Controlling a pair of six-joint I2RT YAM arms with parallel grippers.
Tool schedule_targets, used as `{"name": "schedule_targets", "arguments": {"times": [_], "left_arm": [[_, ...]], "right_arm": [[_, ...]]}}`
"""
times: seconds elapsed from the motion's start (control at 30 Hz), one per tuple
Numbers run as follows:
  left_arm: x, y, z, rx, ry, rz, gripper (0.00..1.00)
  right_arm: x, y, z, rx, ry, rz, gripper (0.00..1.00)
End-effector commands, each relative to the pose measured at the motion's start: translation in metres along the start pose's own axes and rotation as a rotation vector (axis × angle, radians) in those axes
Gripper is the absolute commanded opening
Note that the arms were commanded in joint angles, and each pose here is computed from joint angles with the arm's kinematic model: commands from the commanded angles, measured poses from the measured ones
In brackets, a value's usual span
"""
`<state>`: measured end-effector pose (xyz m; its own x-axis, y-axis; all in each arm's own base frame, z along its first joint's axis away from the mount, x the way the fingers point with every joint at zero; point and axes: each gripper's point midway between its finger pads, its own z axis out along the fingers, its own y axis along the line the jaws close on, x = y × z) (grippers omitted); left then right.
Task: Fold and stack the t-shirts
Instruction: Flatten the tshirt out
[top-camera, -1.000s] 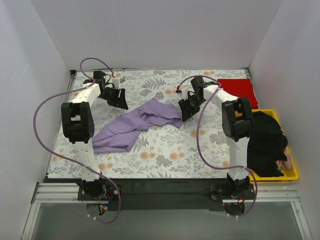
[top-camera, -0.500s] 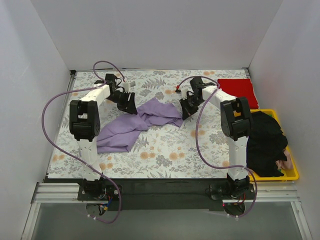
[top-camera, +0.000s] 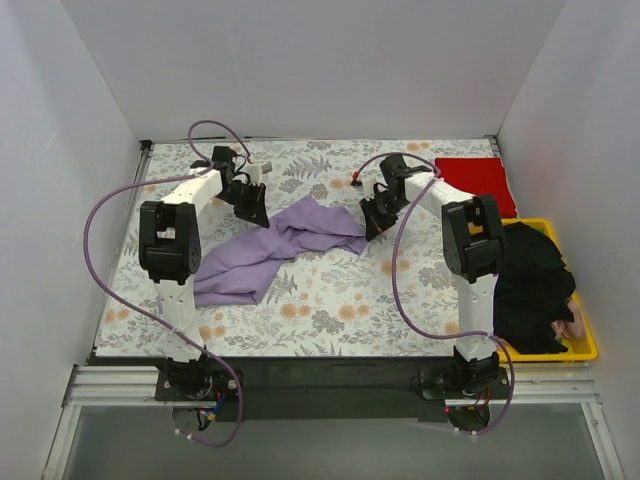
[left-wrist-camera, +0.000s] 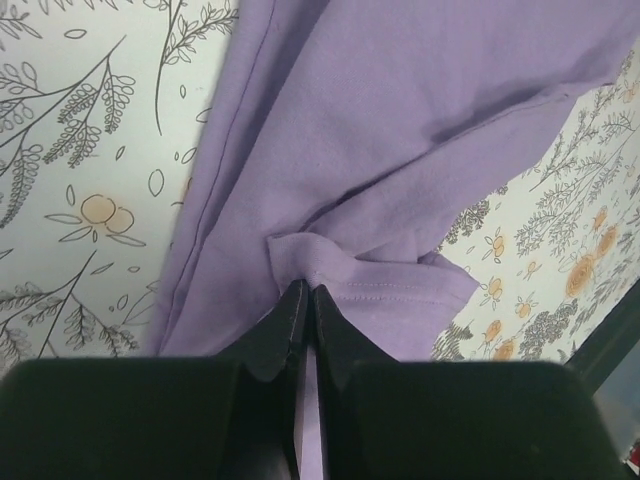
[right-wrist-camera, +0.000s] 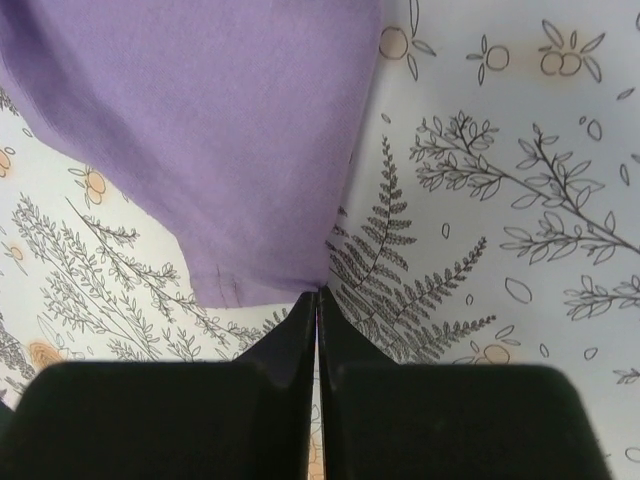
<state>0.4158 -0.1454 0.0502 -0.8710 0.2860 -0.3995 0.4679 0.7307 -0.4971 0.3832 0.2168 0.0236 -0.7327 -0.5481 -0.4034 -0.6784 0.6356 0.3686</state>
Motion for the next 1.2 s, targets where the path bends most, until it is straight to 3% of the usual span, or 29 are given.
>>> {"name": "schedule_targets", "arguments": {"times": [0.0, 0.3, 0.53, 0.67, 0.77, 0.9, 1.13, 1.17], "left_arm": [[-0.034, -0.028, -0.051, -0.054, -0.137, 0.130, 0.00], [-0.061, -0.041, -0.166, -0.260, -0.387, 0.240, 0.00], [-0.055, -0.030, -0.258, -0.417, -0.618, 0.225, 0.00], [-0.055, -0.043, -0.278, -0.438, -0.681, 0.268, 0.00], [-0.048, -0.048, -0.276, -0.428, -0.668, 0.275, 0.00], [-0.023, -0.044, -0.256, -0.416, -0.603, 0.325, 0.00], [0.069, -0.054, -0.178, -0.195, -0.305, 0.456, 0.00], [0.078, -0.062, -0.167, -0.165, -0.262, 0.544, 0.00]], "right_arm": [[-0.010, 0.004, -0.024, 0.059, -0.039, -0.062, 0.01], [-0.010, -0.009, -0.104, 0.289, -0.093, -0.192, 0.01], [0.000, -0.003, -0.182, 0.478, -0.102, -0.346, 0.01], [-0.016, 0.002, -0.224, 0.582, -0.155, -0.422, 0.01], [-0.017, 0.011, -0.234, 0.576, -0.158, -0.443, 0.01], [0.011, 0.008, -0.206, 0.507, -0.056, -0.451, 0.01], [0.046, 0.036, -0.134, 0.294, 0.080, -0.483, 0.01], [0.053, 0.039, -0.124, 0.267, 0.110, -0.491, 0.01]]}}
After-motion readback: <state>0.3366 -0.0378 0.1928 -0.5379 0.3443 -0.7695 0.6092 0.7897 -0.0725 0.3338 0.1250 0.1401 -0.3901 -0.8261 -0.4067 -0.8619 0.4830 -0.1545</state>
